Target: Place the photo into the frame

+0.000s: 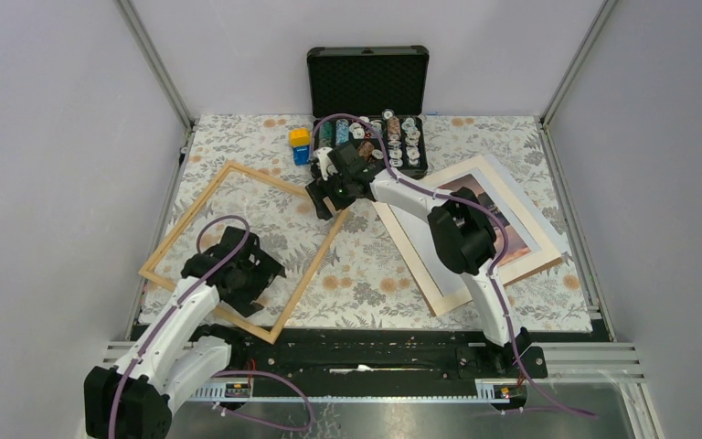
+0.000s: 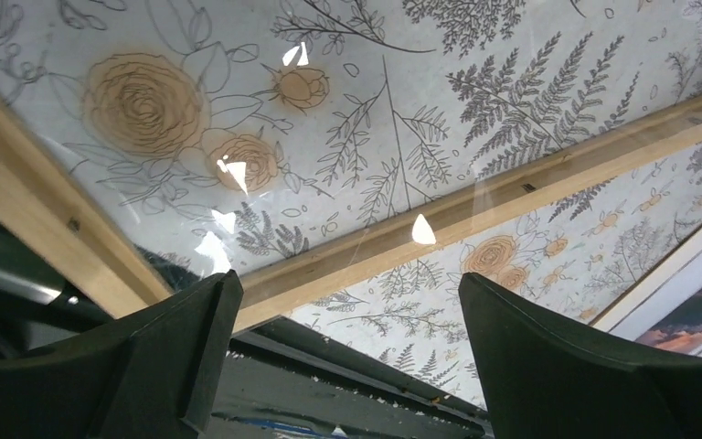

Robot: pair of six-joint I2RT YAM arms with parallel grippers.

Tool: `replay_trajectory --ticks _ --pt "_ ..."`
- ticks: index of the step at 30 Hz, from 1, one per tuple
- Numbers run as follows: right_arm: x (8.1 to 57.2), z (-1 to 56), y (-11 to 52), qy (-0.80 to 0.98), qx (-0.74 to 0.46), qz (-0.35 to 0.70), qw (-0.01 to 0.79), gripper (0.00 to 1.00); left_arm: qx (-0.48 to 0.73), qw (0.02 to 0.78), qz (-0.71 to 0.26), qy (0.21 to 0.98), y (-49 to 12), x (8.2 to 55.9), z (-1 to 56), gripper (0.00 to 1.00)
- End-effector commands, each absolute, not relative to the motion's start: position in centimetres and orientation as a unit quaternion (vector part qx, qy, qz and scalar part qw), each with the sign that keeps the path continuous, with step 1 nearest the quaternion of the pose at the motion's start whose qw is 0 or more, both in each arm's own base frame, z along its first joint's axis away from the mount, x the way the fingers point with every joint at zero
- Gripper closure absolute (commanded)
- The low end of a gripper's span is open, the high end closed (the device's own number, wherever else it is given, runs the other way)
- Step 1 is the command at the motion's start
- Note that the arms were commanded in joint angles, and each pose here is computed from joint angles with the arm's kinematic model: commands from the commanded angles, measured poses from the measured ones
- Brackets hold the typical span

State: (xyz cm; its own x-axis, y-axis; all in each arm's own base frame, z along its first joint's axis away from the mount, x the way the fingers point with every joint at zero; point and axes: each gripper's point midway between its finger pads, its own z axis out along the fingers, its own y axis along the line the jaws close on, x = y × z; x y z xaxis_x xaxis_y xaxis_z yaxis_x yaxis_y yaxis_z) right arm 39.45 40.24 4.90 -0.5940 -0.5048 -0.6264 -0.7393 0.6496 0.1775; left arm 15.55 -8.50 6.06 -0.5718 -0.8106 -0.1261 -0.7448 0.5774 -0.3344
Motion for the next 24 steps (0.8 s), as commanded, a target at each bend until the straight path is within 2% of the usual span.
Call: replay_trajectory --ticks 1,8,14,19,23,24 --pt "40.0 8.2 40.5 0.868 -0.326 0.225 0.300 0.07 -0.457 0.117 -0.063 0.879 -6.9 14.3 7.5 0.02" --pt "39.0 7.9 41.1 0.865 -0.324 0.255 0.287 0.07 -0.475 0.107 -0.016 0.874 -5.3 12.2 9.8 0.02" --pt "39.1 8.5 40.1 0.869 -0.300 0.260 0.296 0.07 -0.487 0.108 -0.055 0.865 -6.8 13.9 7.3 0.01" --pt "40.0 10.3 37.8 0.898 -0.189 0.238 0.317 0.06 -0.439 0.115 -0.071 0.888 -7.8 16.1 6.4 0.01" --pt "39.1 10.9 36.5 0.917 -0.070 0.246 0.308 0.07 -0.402 0.156 -0.077 0.899 -7.6 17.9 8.5 0.02" --pt "38.4 10.4 36.1 0.919 -0.043 0.250 0.300 0.10 -0.389 0.169 -0.083 0.902 -7.6 18.3 9.2 0.02"
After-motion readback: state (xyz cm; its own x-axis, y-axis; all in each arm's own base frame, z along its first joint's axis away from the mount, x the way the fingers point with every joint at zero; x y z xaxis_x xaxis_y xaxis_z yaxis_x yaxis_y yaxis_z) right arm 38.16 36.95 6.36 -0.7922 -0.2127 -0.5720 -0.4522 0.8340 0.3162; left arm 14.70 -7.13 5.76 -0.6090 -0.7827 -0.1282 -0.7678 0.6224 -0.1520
